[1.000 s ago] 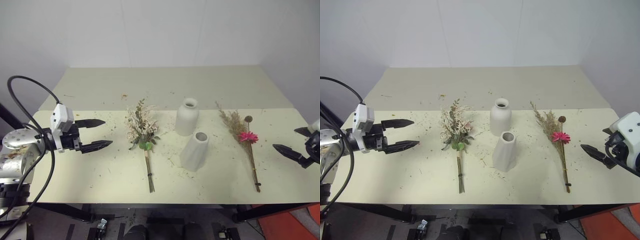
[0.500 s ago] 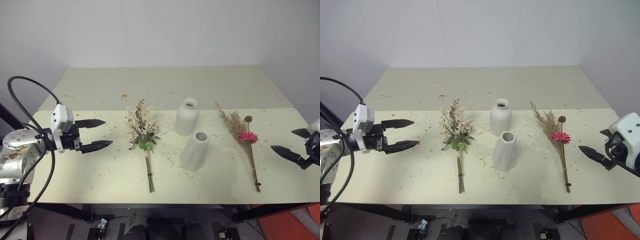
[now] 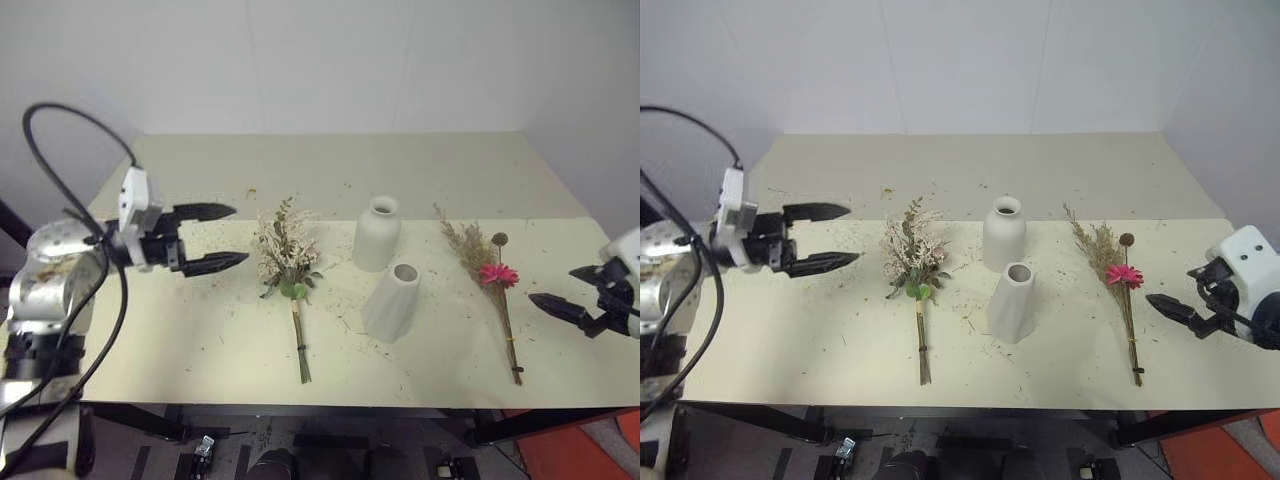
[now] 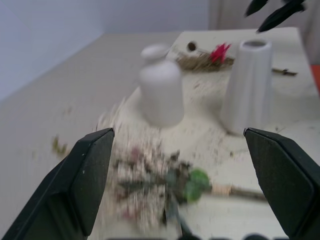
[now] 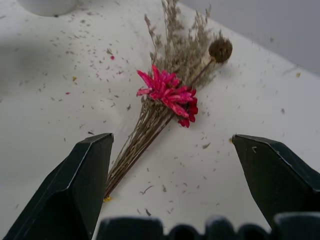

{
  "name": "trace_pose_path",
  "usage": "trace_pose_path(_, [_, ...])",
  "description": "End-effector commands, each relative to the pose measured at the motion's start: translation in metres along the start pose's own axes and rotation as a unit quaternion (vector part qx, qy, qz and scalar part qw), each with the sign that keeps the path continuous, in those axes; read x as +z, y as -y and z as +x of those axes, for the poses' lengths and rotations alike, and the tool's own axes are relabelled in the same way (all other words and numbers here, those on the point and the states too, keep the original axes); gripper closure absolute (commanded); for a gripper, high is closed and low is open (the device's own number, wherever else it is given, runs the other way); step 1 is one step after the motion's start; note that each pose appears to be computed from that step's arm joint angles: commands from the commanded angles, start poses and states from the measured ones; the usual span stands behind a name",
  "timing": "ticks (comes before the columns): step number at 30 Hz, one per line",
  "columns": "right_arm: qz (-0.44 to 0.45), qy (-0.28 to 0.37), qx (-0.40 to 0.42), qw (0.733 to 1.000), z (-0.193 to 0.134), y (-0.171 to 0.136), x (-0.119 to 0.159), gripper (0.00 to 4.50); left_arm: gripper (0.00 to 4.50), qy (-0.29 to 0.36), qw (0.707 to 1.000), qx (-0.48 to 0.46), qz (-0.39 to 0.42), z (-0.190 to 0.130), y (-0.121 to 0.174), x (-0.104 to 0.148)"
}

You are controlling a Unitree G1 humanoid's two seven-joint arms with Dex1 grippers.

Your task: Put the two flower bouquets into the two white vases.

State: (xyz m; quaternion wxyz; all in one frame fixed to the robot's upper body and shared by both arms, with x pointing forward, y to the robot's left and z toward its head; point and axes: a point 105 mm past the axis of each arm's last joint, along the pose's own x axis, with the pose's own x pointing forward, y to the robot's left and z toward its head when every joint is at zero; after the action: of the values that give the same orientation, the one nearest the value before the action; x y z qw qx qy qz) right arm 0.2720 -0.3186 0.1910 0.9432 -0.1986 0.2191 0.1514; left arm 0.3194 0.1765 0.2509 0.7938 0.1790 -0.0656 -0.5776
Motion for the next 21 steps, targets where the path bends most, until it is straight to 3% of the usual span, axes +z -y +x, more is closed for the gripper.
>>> trace_pose_path(1, [0.033,-0.009,-0.004,0.999,0.005,-0.005,0.007,0.02,0.0,-0.002,0.998,-0.051,0.039,0.015,-0.001,0.016])
trace_pose_path(5, [0.068,-0.024,-0.001,0.997,0.026,-0.016,0.003,0.02,0.0,0.027,0.995,-0.074,0.061,0.036,-0.008,0.026])
trace_pose_path(9, [0.08,-0.05,0.001,0.996,0.046,-0.024,0.0,0.02,0.0,0.036,0.994,-0.089,0.061,0.048,-0.009,0.02])
trace_pose_path(18, [0.106,-0.084,0.001,0.991,0.068,-0.017,-0.01,0.02,0.0,0.041,0.994,-0.081,0.056,0.044,-0.007,0.013])
trace_pose_path(21, [0.108,-0.095,0.006,0.99,0.075,-0.016,-0.015,0.89,0.0,0.038,0.995,-0.073,0.05,0.041,-0.005,0.009])
